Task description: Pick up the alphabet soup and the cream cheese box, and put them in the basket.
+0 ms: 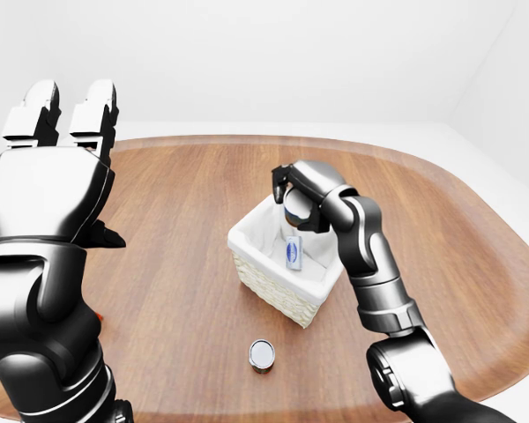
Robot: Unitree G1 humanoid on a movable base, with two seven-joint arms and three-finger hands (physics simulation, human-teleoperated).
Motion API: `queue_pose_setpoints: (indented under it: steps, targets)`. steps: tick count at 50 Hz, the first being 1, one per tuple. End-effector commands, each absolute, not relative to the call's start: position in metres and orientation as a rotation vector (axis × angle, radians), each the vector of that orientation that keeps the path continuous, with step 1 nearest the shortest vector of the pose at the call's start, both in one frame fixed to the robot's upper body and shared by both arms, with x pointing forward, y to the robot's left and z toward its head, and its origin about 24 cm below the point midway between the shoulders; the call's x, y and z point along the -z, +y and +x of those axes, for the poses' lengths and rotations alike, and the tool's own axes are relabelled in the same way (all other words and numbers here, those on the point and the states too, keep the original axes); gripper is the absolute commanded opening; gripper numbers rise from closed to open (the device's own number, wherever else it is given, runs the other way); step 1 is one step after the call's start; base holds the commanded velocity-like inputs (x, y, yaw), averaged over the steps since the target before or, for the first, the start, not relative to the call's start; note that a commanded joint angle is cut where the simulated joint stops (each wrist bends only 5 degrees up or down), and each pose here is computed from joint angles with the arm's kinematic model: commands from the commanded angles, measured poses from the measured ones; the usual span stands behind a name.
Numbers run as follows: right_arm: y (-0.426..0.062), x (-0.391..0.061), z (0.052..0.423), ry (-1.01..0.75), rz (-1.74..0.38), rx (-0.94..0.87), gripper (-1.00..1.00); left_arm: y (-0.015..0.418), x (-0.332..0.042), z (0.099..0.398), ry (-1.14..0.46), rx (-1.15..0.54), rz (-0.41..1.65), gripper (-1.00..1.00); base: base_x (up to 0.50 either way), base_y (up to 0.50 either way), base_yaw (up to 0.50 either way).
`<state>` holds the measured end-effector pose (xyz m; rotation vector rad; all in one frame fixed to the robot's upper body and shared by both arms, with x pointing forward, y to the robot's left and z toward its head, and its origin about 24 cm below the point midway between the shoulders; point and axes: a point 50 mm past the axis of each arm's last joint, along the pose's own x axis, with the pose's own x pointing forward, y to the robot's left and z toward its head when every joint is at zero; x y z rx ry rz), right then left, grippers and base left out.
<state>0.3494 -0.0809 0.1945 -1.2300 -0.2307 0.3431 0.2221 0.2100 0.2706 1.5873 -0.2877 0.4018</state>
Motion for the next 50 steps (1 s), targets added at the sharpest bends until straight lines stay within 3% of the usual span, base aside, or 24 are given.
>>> queue_pose_setpoints:
  steps: [1,18,50]
  targets:
    - [-0.079,-0.189,0.351,-0.206,-1.205,-0.398,-1.00,0.210,-0.270,0.222,-0.286,-0.398,1.585,1.00,0.00,0.00,0.00]
    - [-0.091,-0.166,0.352,-0.107,-1.219,-0.408,-1.00,0.210,-0.270,0.223,-0.283,-0.398,1.586,1.00,0.00,0.00,0.00]
    - [-0.093,-0.152,0.343,-0.077,-1.220,-0.427,-1.00,0.210,-0.270,0.222,-0.286,-0.399,1.586,1.00,0.00,0.00,0.00]
